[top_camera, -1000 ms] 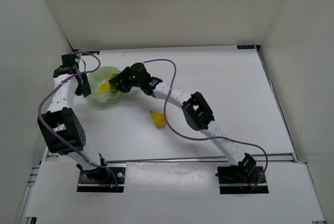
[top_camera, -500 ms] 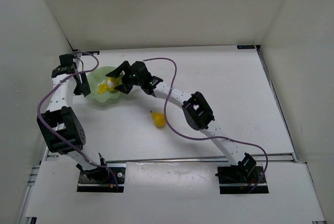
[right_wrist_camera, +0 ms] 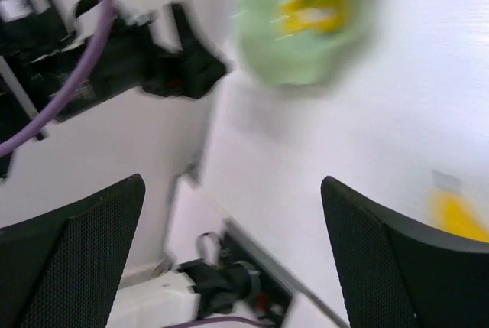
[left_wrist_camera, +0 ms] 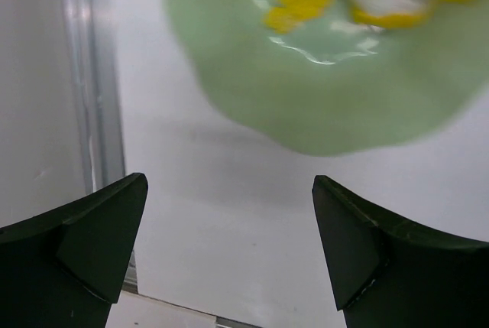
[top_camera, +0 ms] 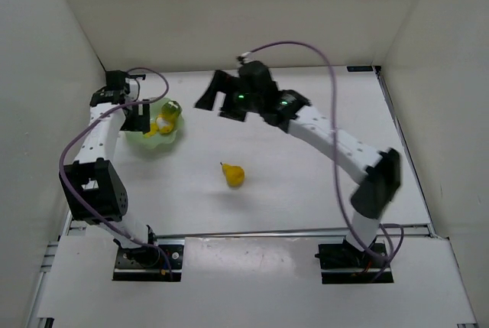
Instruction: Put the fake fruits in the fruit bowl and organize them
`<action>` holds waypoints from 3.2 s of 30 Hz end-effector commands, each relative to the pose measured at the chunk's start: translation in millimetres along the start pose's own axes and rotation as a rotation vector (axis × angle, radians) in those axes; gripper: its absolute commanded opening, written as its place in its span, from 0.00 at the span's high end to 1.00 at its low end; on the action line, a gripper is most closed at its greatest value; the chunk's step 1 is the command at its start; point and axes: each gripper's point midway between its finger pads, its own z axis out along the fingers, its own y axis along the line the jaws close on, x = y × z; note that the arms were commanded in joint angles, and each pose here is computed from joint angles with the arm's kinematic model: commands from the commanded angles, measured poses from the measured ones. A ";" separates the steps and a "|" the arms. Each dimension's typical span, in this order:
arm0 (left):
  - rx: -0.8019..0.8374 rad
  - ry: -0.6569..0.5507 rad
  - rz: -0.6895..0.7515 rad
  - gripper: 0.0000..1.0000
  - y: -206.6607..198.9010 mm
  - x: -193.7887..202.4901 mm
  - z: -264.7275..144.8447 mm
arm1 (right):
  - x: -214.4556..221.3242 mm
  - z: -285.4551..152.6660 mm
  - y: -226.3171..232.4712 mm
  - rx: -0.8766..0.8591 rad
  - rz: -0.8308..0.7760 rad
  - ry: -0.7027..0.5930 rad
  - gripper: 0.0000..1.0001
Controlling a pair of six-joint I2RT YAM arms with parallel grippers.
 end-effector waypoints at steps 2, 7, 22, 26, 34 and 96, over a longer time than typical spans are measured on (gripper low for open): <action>0.337 -0.070 0.324 0.00 -101.5 -6.7 -48.9 | -31.5 -115.6 -194.6 0.704 -0.044 -0.210 0.00; 0.549 -0.047 0.772 0.00 -220.7 43.4 -79.4 | -21.4 -198.2 -279.2 0.985 0.012 -0.248 0.00; 0.567 0.075 1.084 0.00 -355.0 113.1 -60.6 | 13.6 -268.3 -326.3 1.095 0.108 -0.284 0.00; 0.526 0.131 1.104 0.00 -347.1 128.3 -42.5 | 13.6 -268.3 -326.3 1.095 0.108 -0.285 0.00; 0.537 0.174 1.102 0.22 -342.8 140.4 -40.2 | 15.5 -270.0 -330.3 1.106 0.115 -0.281 0.00; -0.191 -0.113 -0.165 0.00 88.0 10.2 -40.5 | 9.1 -268.3 -341.2 1.184 0.064 -0.230 0.00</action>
